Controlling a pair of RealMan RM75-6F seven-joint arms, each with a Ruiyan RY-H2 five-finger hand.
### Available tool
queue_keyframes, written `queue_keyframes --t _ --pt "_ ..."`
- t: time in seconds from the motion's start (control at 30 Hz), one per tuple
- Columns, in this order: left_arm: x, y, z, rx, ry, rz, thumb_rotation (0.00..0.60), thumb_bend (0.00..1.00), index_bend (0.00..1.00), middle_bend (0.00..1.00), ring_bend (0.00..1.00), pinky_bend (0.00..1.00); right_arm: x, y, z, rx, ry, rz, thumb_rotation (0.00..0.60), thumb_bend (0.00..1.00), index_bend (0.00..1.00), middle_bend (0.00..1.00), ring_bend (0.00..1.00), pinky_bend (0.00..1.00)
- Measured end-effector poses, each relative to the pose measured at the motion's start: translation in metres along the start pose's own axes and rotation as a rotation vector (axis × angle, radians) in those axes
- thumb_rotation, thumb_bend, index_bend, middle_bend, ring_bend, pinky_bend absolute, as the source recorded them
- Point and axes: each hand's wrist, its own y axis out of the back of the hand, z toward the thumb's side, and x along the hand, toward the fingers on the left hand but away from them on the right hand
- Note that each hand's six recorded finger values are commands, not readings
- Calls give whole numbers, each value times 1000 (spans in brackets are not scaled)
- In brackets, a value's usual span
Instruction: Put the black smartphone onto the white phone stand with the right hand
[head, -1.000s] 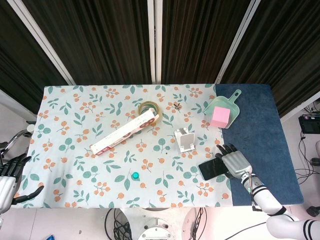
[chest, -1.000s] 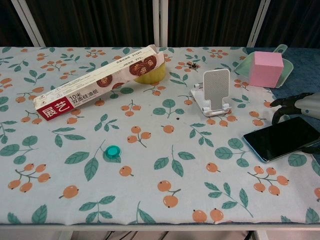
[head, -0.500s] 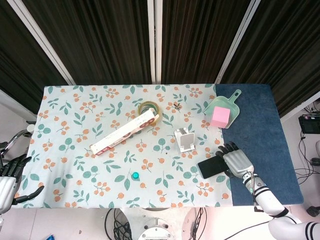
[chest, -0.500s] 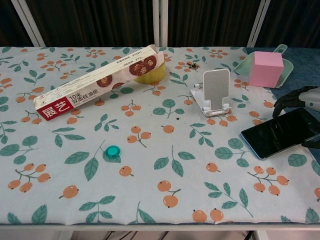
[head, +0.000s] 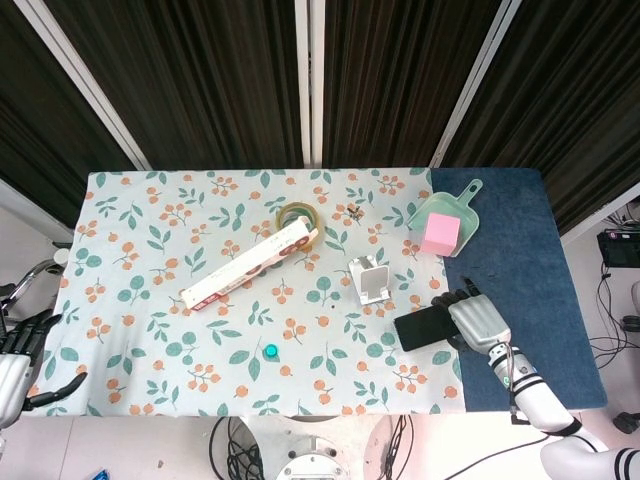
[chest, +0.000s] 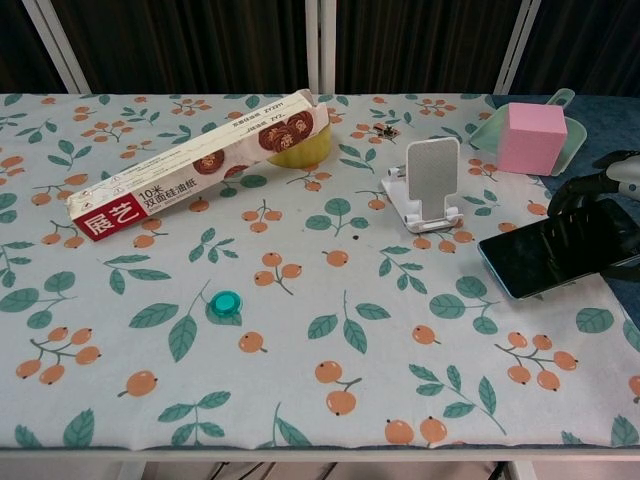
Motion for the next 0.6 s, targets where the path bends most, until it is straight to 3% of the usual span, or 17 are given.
queue_keyframes --t 0.13,0.33,0.47,0.6 --pt "0 2 0 1 0 5 161 128 107 66 99 204 2 19 -3 -2 -2 -70 600 327 739 526 550 49" --pt "1 3 1 -1 -1 11 161 128 107 66 99 204 4 78 -7 62 11 -277 600 327 735 542 551 49" --pt "1 3 1 -2 -1 13 161 128 107 66 99 204 2 119 5 224 73 -426 600 327 719 549 551 49" --pt "1 3 1 -1 3 17 161 127 107 66 99 203 -2 143 23 441 169 -523 600 327 715 541 551 41"
